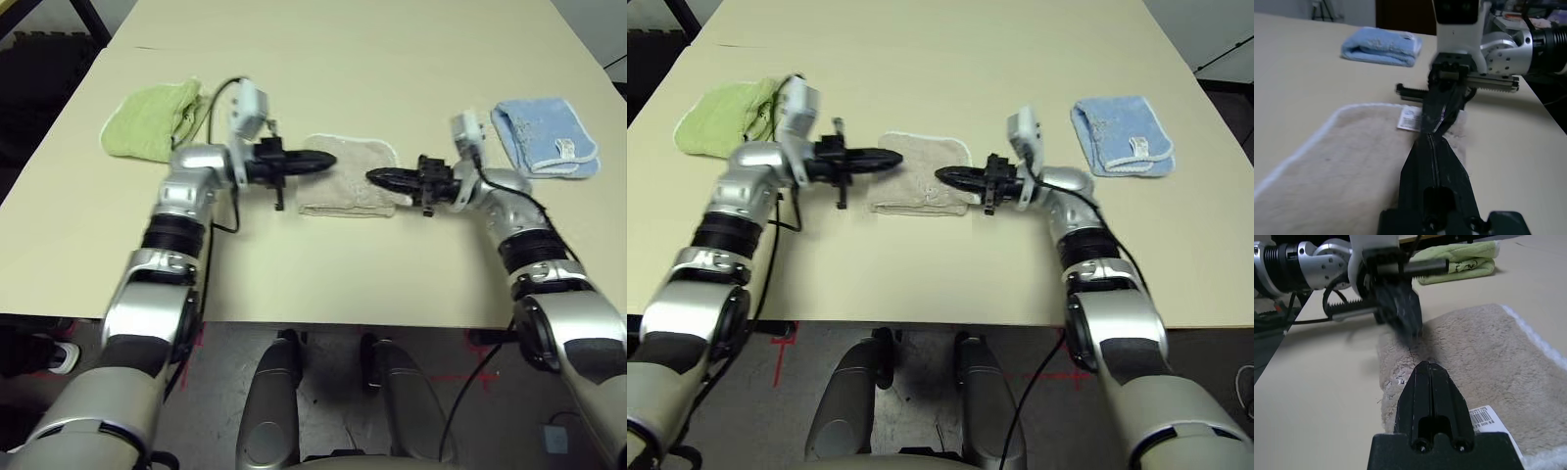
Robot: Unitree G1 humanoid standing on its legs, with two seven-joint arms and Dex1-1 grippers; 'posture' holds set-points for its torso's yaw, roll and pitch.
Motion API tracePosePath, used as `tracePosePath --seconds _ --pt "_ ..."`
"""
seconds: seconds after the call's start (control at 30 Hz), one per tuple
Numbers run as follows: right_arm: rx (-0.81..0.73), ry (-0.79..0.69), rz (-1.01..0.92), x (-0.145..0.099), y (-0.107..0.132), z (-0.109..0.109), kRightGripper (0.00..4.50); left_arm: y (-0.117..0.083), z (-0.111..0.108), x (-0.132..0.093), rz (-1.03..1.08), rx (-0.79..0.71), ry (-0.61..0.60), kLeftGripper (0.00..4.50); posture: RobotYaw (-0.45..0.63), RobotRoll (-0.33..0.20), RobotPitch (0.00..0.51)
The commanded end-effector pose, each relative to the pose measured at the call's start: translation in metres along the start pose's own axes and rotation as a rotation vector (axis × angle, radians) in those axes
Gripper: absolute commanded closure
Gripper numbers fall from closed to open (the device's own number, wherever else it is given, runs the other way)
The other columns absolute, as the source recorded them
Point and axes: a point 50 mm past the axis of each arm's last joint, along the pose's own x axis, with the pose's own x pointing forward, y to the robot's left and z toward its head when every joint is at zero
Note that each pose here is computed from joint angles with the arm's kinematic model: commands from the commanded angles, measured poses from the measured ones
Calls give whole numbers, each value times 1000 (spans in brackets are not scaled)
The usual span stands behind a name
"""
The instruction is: Fold the towel and set it aside.
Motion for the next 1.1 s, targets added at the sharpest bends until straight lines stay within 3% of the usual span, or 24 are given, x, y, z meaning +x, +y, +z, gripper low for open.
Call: tracePosePath --seconds 0.03,0.27,0.5,0.6,0.83,0.97,1.1 --pt "3 41 17 1 4 -8 4500 -5 -13 1 -25 -14 59 4484 -45 0 250" --pt "2 188 -11 -10 4 -26 4500 -5 -41 -18 27 -44 226 4484 -51 0 249" --pt "34 188 -69 -15 7 -38 4500 -2 -43 -23 67 -52 243 4484 -44 0 251" --pt "20 109 -84 -10 1 -26 4500 1 -28 -18 46 -18 159 4484 -39 0 257" --pt "24 -99 -142 -5 -14 13 4500 12 31 -10 68 -45 -137 4484 -36 0 262" --pt "-23 -58 -229 14 -20 16 4500 21 38 -11 147 -44 -151 4484 -39 0 261" --pt "-36 3 -288 30 -23 12 4500 23 26 -6 155 -56 -77 4484 -30 0 261"
